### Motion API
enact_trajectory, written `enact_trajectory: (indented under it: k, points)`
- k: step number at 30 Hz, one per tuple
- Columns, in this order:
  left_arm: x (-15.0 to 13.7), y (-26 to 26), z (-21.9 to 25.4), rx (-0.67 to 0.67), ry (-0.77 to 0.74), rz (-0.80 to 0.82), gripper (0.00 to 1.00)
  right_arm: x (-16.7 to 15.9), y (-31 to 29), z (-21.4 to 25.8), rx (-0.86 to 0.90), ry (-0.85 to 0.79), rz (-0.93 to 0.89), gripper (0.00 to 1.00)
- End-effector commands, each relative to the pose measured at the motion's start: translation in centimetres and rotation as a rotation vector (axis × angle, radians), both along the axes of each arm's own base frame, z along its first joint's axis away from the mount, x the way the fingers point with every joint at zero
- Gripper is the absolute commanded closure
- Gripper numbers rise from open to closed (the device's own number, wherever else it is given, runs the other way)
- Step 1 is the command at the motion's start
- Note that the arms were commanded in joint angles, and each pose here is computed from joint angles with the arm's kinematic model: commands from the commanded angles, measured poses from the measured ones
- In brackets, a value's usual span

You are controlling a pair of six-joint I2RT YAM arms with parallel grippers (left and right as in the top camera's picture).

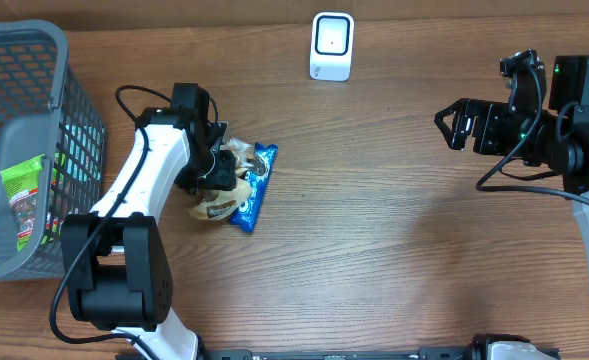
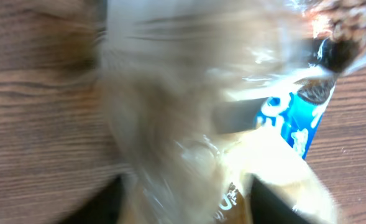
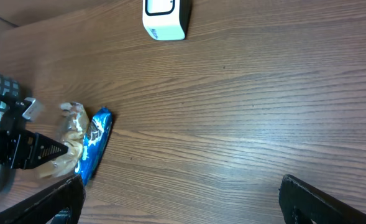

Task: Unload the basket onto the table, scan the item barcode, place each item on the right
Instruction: 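Grasp a clear cookie bag from the basket with the left gripper, then release the clear cookie bag beside the Oreo packet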

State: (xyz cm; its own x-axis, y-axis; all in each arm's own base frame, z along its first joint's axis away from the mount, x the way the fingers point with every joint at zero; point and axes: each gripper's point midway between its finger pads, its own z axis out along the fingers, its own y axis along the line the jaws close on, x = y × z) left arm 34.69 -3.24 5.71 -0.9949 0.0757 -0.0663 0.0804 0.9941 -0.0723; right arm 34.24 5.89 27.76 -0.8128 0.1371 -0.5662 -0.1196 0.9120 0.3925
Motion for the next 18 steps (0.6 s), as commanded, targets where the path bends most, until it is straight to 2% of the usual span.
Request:
enact_trajectory:
  k: [1, 6, 12, 14, 18]
  points:
    - [1.1, 0.2, 1.4, 0.001, -0.048, -0.005, 0.09, 0.2, 0.1, 1.0, 0.006, -0.029, 0.006, 0.00]
    - [3.6, 0.1, 6.6, -0.003, -0.130, -0.005, 0.11, 0.2, 0.1, 1.0, 0.006, -0.030, 0.006, 0.00]
    - [7.4, 2.3, 20.2, 0.009, -0.396, 0.077, 0.12, 0.2, 0.1, 1.0, 0.007, -0.030, 0.006, 0.00]
    - [7.6, 5.2, 25.4, 0.039, -0.511, 0.184, 0.11, 0.2, 0.1, 1.0, 0.007, -0.028, 0.006, 0.00]
    - [6.1, 11.1, 31.4, 0.080, -0.645, 0.370, 0.11, 0.1, 0.1, 0.9, 0.007, -0.021, 0.006, 0.00]
